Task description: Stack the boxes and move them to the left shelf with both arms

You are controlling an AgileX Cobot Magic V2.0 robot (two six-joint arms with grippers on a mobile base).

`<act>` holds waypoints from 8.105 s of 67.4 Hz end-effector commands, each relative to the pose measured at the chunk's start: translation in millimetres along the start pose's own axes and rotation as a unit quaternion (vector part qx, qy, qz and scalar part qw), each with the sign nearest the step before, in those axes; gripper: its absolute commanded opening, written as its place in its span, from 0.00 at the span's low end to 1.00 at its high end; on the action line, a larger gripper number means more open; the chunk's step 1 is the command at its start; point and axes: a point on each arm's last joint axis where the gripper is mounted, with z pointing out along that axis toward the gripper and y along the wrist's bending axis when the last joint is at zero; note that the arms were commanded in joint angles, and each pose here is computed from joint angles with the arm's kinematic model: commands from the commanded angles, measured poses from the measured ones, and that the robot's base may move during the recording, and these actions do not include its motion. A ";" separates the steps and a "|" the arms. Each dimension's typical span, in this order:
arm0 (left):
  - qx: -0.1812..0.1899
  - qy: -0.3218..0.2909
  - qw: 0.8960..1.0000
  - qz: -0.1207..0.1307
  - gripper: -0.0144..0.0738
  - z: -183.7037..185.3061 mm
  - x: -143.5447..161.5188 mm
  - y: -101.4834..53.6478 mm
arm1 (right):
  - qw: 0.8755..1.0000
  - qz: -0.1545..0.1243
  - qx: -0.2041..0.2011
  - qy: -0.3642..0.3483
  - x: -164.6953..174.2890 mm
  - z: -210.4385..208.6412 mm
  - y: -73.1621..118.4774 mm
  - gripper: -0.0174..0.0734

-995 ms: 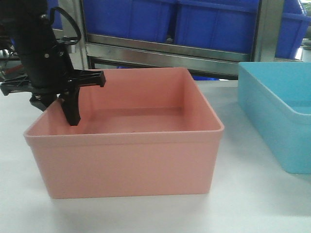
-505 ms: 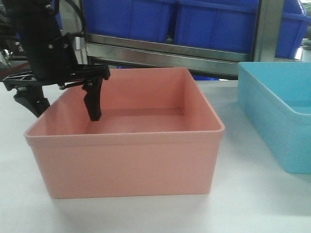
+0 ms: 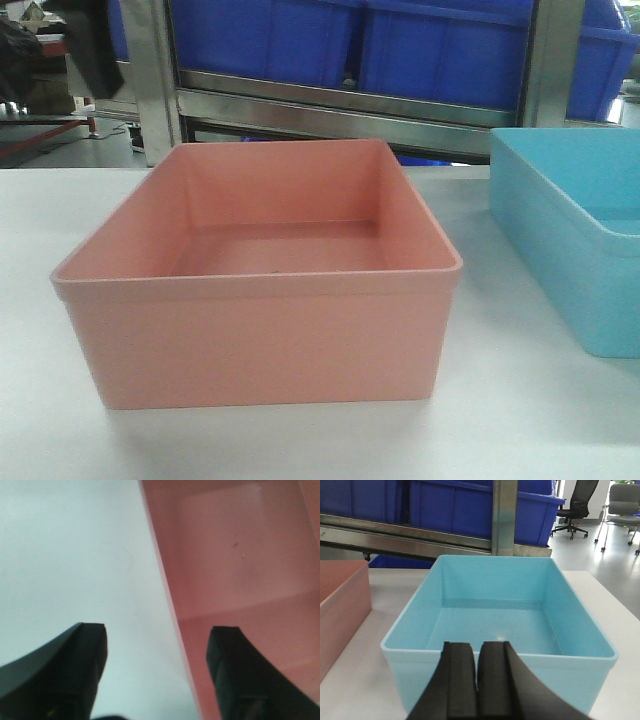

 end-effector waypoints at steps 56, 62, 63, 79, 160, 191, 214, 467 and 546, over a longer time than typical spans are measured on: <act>0.019 -0.356 0.933 0.051 0.15 -79.8 156.2 22.4 | 0.999 0.020 0.002 0.034 -129.5 35.9 4.8 0.25; 0.017 -0.356 0.933 0.053 0.15 -79.8 156.1 22.5 | 0.998 0.020 0.004 0.065 -148.0 64.3 5.4 0.26; 0.017 -0.356 0.933 0.054 0.15 -79.8 156.1 22.5 | 0.997 0.020 0.004 0.071 -150.1 68.6 5.5 0.26; 0.017 -0.356 0.933 0.054 0.15 -79.8 156.1 22.5 | 0.983 0.020 0.009 0.181 -167.9 145.7 6.1 0.52; 0.017 -0.356 0.933 0.054 0.15 -79.8 156.1 22.5 | 0.881 -0.024 0.016 0.472 -53.2 338.3 -157.3 0.79; 0.017 -0.356 0.933 0.054 0.15 -79.8 156.1 22.5 | 0.865 -0.012 0.009 0.502 -18.0 346.5 -163.2 0.26; 0.017 -0.356 0.933 0.054 0.15 -79.8 156.1 22.5 | 0.881 0.016 0.027 0.471 -55.1 337.4 -155.1 0.25; 0.004 -0.130 0.990 -0.053 0.76 -43.3 12.7 6.6 | 0.887 0.036 -0.131 0.441 -105.9 299.8 186.8 0.87; -0.003 0.073 0.993 -0.090 0.74 147.6 -21.7 -4.1 | 0.856 0.016 -0.113 0.505 -30.0 324.7 199.7 0.87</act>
